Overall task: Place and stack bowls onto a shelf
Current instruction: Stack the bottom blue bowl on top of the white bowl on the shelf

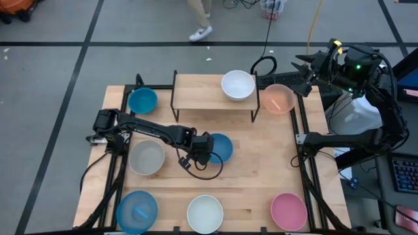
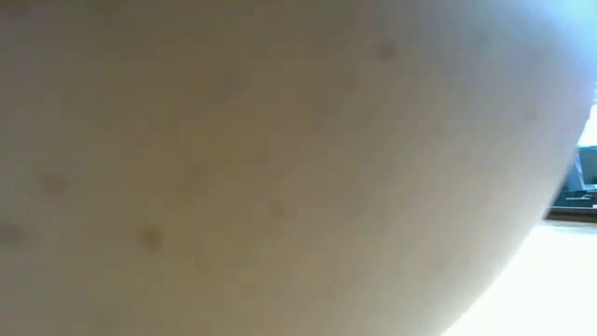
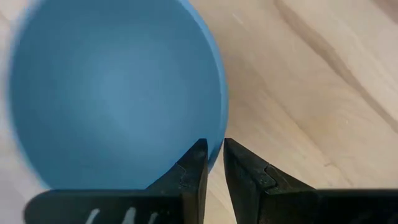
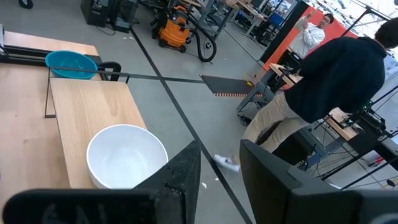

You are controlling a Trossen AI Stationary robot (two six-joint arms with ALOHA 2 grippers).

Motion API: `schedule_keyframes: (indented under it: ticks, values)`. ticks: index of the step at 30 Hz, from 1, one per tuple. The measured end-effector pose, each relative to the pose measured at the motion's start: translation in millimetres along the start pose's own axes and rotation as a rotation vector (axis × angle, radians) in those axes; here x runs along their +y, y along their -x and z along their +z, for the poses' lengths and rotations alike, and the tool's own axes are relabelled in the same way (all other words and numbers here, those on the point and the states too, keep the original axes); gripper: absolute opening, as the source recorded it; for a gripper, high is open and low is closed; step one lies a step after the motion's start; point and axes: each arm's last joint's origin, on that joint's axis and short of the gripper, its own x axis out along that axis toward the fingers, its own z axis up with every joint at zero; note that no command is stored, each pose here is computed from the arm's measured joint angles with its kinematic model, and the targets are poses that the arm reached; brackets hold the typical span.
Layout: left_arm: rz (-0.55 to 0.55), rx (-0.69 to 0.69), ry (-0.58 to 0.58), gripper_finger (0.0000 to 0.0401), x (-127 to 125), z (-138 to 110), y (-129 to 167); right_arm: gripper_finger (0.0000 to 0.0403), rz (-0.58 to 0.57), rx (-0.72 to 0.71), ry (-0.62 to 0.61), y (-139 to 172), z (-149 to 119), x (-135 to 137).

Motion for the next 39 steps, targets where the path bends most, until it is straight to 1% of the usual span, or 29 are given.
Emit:
schedule_keyframes:
  ticks: [9,16,21,25,30,32,36,39]
  values:
    - [0.018,-0.025,-0.005,0.0058,5.6,2.1,-13.5,0.0107,0.002,0.005,-0.004,2.2,-1.3,0.1]
    - [0.036,-0.043,0.011,0.0058,9.3,4.6,-32.3,0.0107,0.005,0.012,-0.004,4.5,-2.8,0.3]
    - [0.066,-0.073,0.024,0.0058,12.5,7.9,-33.9,0.0107,0.013,0.029,-0.001,5.7,-4.9,1.0]
    - [0.062,-0.069,0.042,0.0055,12.7,6.5,-33.7,0.0107,0.013,0.028,-0.001,6.3,-5.0,1.0]
    - [0.045,-0.076,0.127,0.0012,13.4,5.2,-33.6,0.0107,0.013,0.028,-0.001,6.5,-5.0,0.9]
    - [0.023,-0.102,0.182,0.001,14.5,5.2,-33.1,0.0107,0.013,0.027,-0.001,6.6,-5.1,0.9]
    - [0.017,-0.114,0.276,0.0007,16.0,5.0,-32.5,0.0107,0.013,0.027,-0.001,6.6,-5.1,0.9]
    - [0.015,-0.125,0.33,0.0007,17.0,4.0,-22.7,0.0107,0.013,0.027,-0.001,6.6,-5.1,0.9]
